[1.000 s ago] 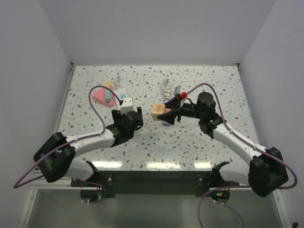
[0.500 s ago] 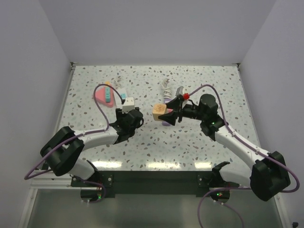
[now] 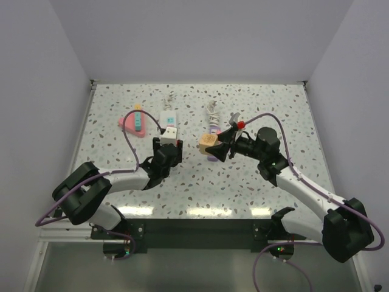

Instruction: Insert the plug

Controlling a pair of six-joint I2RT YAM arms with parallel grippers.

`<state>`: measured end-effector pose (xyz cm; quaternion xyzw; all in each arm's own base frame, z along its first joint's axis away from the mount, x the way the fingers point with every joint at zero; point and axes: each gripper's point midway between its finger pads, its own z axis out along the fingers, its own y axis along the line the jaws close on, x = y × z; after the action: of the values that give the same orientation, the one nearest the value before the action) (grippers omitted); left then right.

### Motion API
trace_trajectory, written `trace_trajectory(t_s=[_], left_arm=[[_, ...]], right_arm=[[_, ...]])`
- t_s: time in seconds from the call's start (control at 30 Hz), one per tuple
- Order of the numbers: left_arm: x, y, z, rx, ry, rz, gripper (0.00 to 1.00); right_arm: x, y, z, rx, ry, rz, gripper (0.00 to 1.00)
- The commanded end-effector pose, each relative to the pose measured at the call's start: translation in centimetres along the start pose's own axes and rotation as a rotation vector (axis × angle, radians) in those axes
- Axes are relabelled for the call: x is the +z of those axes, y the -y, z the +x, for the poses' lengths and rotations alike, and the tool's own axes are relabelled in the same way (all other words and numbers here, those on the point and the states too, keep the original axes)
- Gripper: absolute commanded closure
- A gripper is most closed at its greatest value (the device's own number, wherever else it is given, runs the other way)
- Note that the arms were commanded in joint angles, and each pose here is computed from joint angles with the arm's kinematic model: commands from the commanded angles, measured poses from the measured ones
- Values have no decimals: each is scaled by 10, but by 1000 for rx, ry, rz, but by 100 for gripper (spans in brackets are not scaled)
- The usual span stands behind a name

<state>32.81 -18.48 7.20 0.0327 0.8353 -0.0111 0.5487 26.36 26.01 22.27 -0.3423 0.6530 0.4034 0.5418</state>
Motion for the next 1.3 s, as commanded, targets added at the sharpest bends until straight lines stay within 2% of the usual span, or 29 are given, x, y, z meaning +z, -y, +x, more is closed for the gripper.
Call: trace_trajectory(t_s=[0.0,0.2,0.37,0.57,0.73,0.77,0.93,1.13,1.17,1.27], left_arm=[[-19,51,28,119,-59,329,100],[-63,101,43,186,-52,735,100],[-88,125,58,224,-91,874,100],[-86,119,74,196,-163,809,100],[-91,113,72,140,-187,755,100],[-94,110,78,133,-226,740,100],[-83,78,90,87,-293,520,97],[-85,69,100,75,-319,475,81],[-85,69,101,78,-323,469,74],[-84,65,103,90,-319,431,64]], right_arm=[[-3,5,-25,-31,104,66,100],[-4,5,-12,-38,120,100,100],[-8,6,-5,-65,120,135,100],[-9,19,5,-63,128,202,100],[2,35,29,-64,88,235,100],[3,37,33,-67,83,237,100],[12,45,40,-78,84,240,100],[26,48,46,-71,85,209,100],[28,49,45,-72,87,207,100],[34,52,51,-71,81,200,100]])
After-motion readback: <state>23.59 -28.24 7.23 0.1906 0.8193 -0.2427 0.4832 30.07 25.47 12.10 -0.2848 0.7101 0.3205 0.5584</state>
